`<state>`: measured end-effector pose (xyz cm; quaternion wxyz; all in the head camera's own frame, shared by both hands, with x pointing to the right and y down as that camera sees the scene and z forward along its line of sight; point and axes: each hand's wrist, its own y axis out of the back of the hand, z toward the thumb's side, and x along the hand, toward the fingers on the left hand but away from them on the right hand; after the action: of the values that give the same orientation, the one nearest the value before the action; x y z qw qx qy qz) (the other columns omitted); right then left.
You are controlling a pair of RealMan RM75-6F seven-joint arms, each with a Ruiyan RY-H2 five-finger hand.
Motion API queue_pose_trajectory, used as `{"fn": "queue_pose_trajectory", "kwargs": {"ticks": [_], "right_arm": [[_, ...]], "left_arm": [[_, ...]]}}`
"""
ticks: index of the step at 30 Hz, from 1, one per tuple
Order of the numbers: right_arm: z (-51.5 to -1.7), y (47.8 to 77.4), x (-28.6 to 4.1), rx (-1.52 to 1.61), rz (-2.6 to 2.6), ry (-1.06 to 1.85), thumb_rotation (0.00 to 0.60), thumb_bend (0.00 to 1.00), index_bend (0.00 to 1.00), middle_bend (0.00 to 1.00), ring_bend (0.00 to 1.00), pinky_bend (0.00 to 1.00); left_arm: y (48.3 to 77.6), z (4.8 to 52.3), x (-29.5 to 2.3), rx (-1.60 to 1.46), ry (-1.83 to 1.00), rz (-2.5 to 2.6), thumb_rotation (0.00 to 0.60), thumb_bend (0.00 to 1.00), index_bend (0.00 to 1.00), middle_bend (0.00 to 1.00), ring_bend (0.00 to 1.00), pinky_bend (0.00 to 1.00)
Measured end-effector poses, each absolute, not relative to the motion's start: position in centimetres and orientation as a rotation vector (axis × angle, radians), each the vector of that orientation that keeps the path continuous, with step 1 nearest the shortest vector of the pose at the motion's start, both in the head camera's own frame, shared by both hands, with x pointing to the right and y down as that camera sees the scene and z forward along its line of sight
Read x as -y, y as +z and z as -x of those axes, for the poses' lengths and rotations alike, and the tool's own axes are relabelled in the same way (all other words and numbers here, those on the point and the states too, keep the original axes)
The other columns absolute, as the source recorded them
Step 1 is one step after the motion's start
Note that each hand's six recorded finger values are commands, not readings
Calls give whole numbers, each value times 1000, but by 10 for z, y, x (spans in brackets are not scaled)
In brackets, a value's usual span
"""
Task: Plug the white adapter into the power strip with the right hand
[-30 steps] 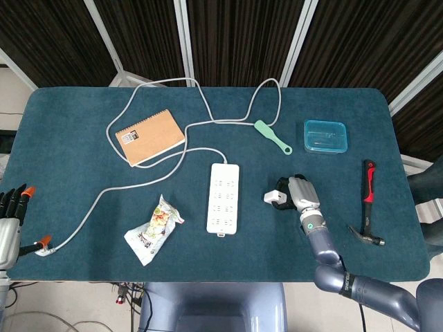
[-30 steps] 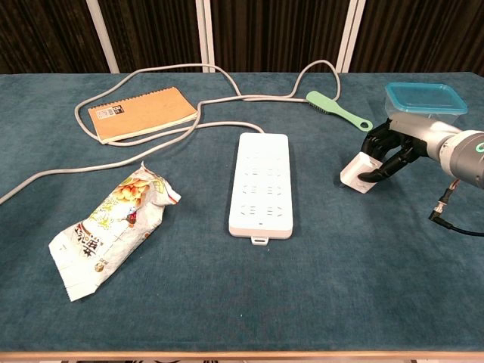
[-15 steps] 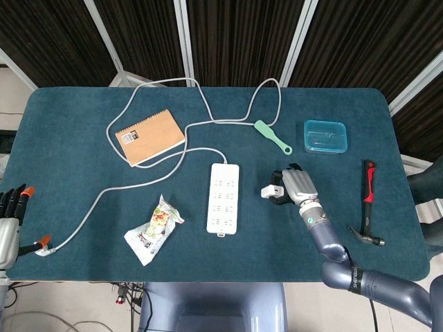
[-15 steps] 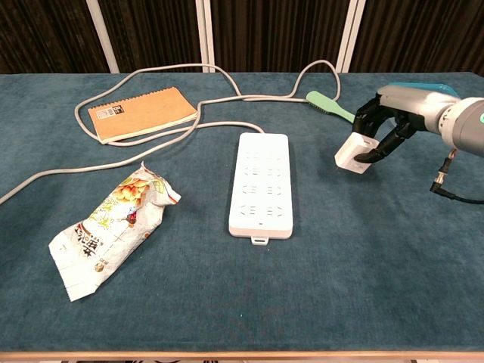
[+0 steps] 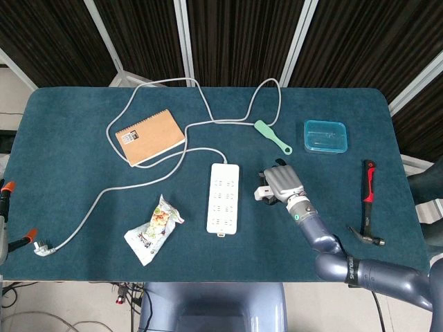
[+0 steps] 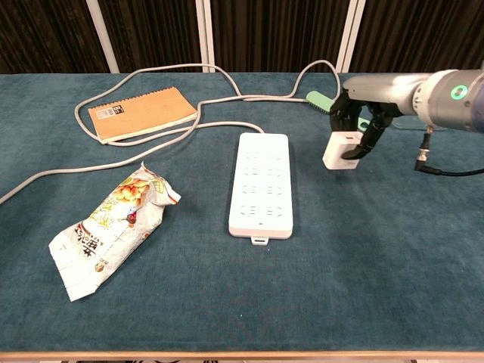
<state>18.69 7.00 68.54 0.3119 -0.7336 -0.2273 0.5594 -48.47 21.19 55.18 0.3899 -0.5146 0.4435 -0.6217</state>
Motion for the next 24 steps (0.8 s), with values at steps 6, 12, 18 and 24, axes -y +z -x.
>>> {"fn": "queue_pose_trajectory", "kwargs": {"ticks": [6,12,18,24], "right_arm": [[-169,683,-61,669,1843,1557,600,476,696,567,373,118],[-144,679,-54,726,1780,1628,600,477,696,567,373,117],[-136,683,-59,747,1756,1686,600,477,696,567,373,118],[-126,685,-70,754,1767,1733,600,476,696,567,373,118]], "left_arm": [[556,484,-212,-1111,-1597,1333,600,70,85,0,0,0],[558,484,-212,-1093,-1601,1350,600,70,85,0,0,0],[559,485,-211,-1096,-1597,1359,600,71,85,0,0,0],[559,485,-211,-1104,-1594,1369,600,71,85,0,0,0]]}}
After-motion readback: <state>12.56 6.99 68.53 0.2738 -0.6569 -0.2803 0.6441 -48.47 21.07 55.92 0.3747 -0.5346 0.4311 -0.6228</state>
